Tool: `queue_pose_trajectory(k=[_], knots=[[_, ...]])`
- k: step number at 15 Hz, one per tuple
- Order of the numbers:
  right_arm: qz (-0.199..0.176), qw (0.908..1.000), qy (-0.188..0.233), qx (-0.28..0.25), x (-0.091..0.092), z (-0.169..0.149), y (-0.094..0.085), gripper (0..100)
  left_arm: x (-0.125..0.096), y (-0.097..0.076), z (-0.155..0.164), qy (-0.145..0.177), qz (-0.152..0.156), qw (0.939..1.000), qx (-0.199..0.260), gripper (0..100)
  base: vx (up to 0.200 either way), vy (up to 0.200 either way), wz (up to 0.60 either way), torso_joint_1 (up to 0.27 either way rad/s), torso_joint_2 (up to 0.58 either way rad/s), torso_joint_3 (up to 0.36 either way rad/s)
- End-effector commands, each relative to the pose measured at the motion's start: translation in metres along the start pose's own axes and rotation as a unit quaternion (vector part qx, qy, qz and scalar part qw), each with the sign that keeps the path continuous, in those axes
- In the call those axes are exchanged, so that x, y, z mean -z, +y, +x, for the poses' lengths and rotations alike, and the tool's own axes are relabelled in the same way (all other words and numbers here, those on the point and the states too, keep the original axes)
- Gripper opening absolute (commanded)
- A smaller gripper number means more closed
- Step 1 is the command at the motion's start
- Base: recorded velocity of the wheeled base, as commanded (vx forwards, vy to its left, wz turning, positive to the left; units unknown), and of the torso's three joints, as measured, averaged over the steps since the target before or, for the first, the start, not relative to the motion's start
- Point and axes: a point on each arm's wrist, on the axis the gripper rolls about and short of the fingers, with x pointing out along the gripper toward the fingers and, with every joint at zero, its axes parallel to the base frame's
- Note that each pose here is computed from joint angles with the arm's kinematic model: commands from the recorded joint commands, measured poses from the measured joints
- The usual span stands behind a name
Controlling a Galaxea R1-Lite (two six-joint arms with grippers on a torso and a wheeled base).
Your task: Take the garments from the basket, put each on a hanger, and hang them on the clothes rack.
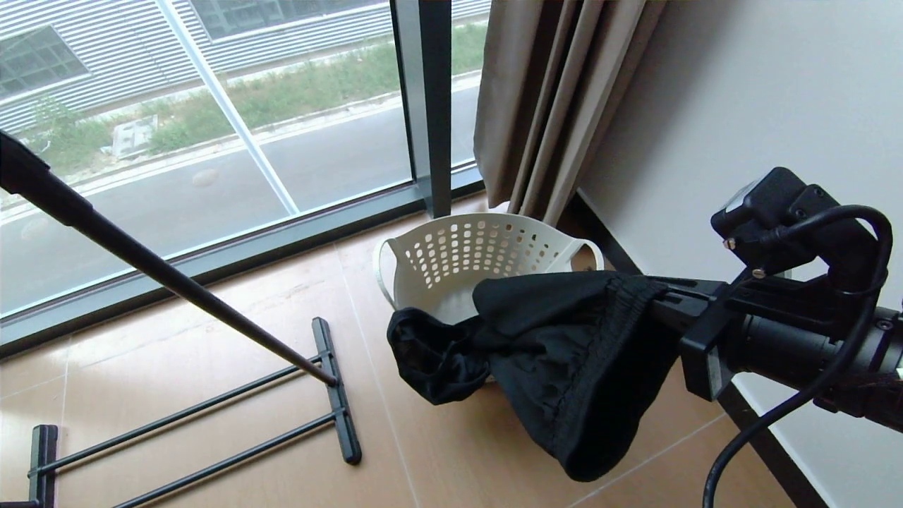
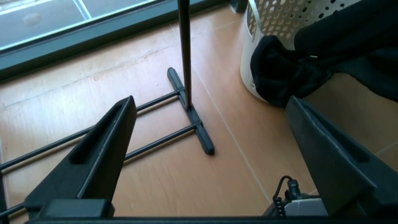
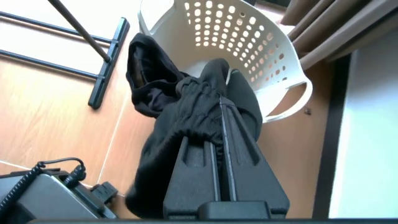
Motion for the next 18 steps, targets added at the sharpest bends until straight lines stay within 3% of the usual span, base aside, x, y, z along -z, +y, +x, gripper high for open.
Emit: queue_pose_trajectory(k=[1,6,18], knots=[[0.003,0.9999,0.007,0.009,0.0030,0.0040,-0.0045,0,0.0000,0.0000,0.0000,0.000,0.000,1.0000,0.000,100,0.000,0.000,0.00,0.007,0.00,0.193],[0.001,0.9998,0.018,0.011,0.0063,0.0094,-0.0043,0,-0.0002,0.0000,0.0000,-0.001,0.000,1.0000,-0.001,100,0.000,0.000,0.00,0.054,-0.23,0.020],[-0.006,0.9997,0.021,0.010,0.0110,0.0048,-0.0038,0,-0.0002,0.0000,0.0000,-0.001,0.000,1.0000,-0.001,100,0.000,0.000,0.00,0.161,-0.48,-0.119]])
